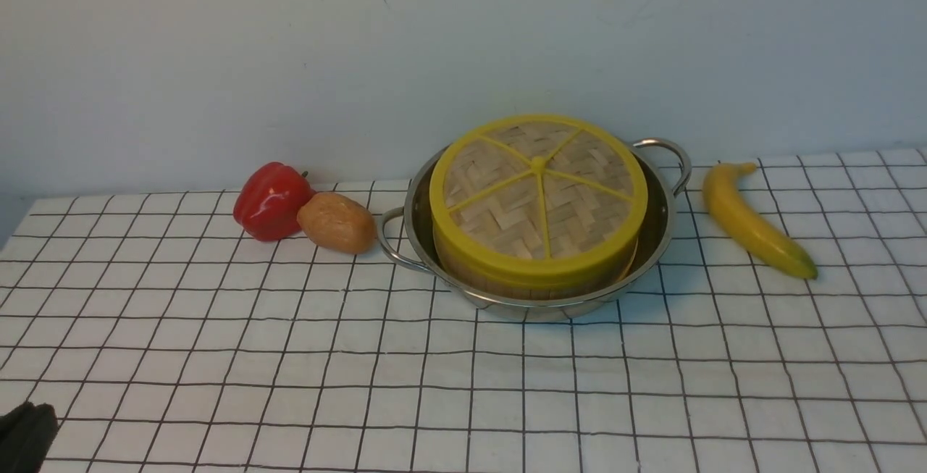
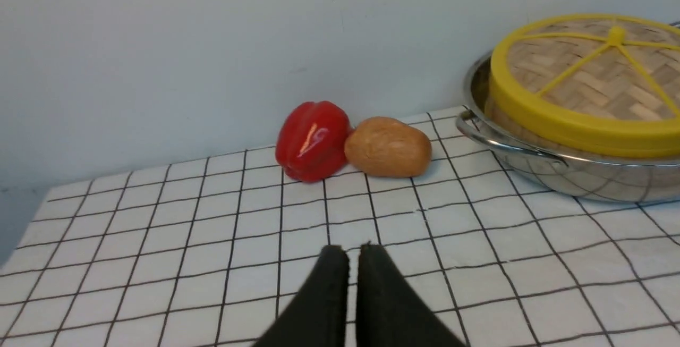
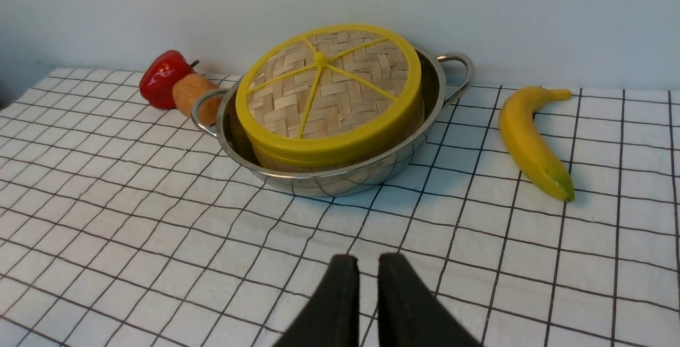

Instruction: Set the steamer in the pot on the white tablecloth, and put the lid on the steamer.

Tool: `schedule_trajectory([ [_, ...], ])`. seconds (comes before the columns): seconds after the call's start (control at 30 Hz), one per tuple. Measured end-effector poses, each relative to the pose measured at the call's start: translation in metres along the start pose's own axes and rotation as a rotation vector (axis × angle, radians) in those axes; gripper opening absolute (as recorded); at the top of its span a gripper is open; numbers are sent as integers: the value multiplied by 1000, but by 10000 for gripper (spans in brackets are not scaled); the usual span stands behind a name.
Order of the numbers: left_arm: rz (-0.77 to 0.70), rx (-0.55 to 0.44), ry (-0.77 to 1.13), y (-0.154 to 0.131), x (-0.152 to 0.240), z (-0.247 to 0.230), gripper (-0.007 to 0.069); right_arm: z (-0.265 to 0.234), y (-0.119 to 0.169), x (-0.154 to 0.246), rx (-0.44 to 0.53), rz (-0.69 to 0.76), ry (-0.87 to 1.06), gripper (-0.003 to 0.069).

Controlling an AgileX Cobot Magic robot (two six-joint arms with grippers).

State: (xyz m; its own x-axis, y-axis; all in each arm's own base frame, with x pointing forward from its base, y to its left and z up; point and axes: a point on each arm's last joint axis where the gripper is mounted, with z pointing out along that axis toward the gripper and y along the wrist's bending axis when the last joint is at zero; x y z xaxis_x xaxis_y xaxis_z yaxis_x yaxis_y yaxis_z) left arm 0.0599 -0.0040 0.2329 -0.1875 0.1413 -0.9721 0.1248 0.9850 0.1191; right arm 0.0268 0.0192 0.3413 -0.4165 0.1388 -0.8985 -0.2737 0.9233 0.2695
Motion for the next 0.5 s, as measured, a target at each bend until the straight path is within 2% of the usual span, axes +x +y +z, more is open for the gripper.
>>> schedule_trajectory([
  [0.23, 12, 0, 29, -5, 46, 6, 33, 0, 2, 0, -27, 23, 2, 99],
  [0.5, 4, 2, -17, -6, 46, 5, 43, 0, 3, 0, -38, 46, 3, 120],
])
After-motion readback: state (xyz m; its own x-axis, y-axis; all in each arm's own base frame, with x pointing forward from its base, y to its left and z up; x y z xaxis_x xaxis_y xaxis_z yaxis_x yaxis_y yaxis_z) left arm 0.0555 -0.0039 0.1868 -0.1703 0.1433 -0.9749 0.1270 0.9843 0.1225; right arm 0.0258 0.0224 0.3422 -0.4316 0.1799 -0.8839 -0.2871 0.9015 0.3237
